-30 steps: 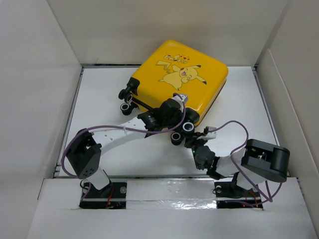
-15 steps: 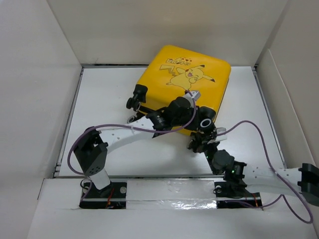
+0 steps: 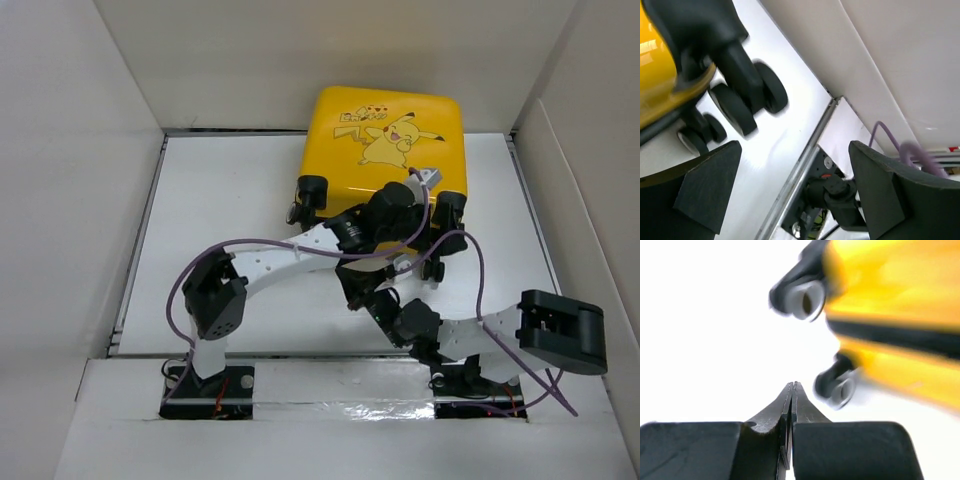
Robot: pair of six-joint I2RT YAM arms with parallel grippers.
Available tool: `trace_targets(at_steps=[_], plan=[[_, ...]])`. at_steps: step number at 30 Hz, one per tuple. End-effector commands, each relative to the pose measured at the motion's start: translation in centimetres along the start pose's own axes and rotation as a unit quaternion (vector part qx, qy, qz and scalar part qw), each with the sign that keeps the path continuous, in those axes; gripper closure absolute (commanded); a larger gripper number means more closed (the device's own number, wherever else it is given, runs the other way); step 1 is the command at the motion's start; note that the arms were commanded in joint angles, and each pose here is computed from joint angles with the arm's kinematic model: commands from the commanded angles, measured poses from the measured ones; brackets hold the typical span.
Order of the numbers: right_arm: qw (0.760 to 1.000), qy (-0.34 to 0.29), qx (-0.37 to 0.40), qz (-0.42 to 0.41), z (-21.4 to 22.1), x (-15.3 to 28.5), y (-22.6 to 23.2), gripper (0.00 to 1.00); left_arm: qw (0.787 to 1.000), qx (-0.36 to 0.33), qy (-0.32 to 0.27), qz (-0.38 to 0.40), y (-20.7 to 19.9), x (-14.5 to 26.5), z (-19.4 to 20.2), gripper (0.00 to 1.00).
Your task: Pack the luggage
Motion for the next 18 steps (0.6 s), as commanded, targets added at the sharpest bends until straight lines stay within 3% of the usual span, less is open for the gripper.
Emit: trace_targets(at_steps=[1,3,4,6,7,10,11,13,15,18], plan=[[0.995,0.028,-0.010,-0.098,1.5,1.7,2.5,1.00,0.990,-0.027,-0.099,0.096,-7.2,6.1,-4.8,0.11],[0.996,0.033,-0.011,-0.088,1.4,2.1,0.7,1.00,0.989,-0.022,-0.140,0.037,-2.1,7.6,-5.9,0.09],[0.996,0.037,-0.013,-0.084,1.4,2.3,0.3,1.00,0.982,-0.015,-0.184,0.030,-1.4,10.7,-8.6,0.09],[0.996,0.051,-0.012,-0.070,1.5,2.6,-1.3,1.00,0.981,0.004,-0.196,0.005,2.8,12.9,-8.6,0.09],[0.996,0.055,-0.010,-0.069,1.5,2.7,-1.6,1.00,0.976,0.005,-0.217,0.015,2.4,15.5,-9.3,0.10],[0.996,0.055,-0.008,-0.076,1.1,3.2,-2.3,1.00,0.965,0.006,-0.261,-0.014,5.0,20.7,-9.5,0.29],[0.994,0.079,0.004,-0.074,2.1,3.5,-2.8,1.00,0.956,0.009,-0.293,-0.036,5.8,22.2,-9.8,0.44],[0.995,0.079,-0.003,-0.068,1.9,3.8,-3.2,1.00,0.944,0.012,-0.321,-0.071,7.7,25.1,-8.3,0.56],[0.995,0.084,0.003,-0.055,2.1,3.8,-3.8,1.00,0.918,0.035,-0.369,-0.143,11.7,27.5,-8.3,0.46],[0.995,0.096,0.005,-0.038,1.5,3.6,-4.3,1.00,0.899,0.059,-0.371,-0.225,16.5,29.6,-7.7,0.16]])
Point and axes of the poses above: each gripper's point midway between its finger pads, its own x axis back along the fingers, its own y axis along the line the jaws close on, z = x × y, the point moved 1 cm from there along x, back along the fingers, and after that the axes turned 15 degrees about x, right-handed, at the moved point
